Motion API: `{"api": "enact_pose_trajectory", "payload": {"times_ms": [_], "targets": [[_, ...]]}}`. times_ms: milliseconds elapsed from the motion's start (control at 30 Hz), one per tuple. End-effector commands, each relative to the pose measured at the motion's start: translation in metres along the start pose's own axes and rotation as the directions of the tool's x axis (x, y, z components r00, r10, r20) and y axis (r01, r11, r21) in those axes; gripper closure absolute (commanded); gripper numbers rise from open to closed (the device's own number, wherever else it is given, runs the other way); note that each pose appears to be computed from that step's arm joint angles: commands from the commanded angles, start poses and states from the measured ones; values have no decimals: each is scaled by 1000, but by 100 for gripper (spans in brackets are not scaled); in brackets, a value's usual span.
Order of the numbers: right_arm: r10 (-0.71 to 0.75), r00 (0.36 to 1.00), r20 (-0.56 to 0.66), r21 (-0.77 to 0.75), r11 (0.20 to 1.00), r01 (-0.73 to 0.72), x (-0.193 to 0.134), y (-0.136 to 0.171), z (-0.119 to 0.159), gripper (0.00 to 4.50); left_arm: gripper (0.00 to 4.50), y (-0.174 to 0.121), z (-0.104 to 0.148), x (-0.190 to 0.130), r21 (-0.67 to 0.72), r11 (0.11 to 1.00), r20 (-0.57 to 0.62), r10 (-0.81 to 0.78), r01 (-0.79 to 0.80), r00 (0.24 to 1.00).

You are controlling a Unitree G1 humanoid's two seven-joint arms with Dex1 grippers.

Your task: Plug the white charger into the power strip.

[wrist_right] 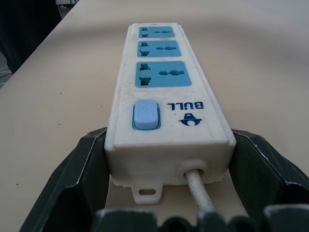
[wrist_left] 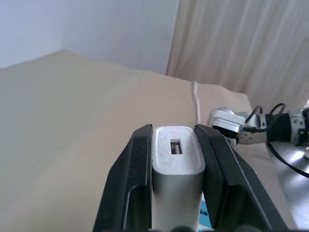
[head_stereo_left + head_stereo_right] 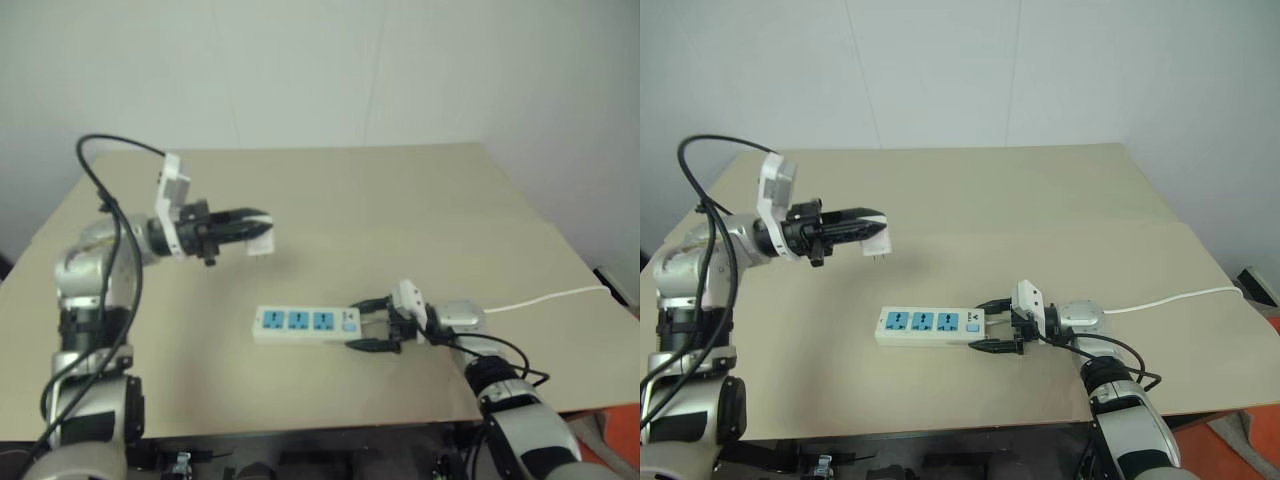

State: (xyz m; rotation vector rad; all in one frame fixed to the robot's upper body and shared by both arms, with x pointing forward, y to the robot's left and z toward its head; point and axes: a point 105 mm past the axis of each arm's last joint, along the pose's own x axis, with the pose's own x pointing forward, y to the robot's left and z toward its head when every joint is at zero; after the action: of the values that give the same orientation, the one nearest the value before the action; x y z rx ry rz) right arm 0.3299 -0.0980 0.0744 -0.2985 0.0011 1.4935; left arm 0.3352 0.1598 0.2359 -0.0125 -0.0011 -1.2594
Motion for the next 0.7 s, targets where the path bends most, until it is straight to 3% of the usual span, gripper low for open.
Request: {"api": "enact_pose_trajectory", "payload": {"times_ms": [33,133,367,700], "targets": [[32,998,-50,34,999,-30,2,10,-15,110,349,-21,-9,5,-13,990,28,-137,137,990],[35,998,-47,33,999,-34,4,10,-15,110,349,-28,-22,8,-80,968,58,-234,238,971],[46,998,-44,29,999,-45,8,11,-15,110,349,-26,-39,26,-74,932,94,-348,355,933],[62,997,-47,29,998,-61,9,16,-16,110,349,-28,-59,57,-2,906,17,-423,423,906]]}}
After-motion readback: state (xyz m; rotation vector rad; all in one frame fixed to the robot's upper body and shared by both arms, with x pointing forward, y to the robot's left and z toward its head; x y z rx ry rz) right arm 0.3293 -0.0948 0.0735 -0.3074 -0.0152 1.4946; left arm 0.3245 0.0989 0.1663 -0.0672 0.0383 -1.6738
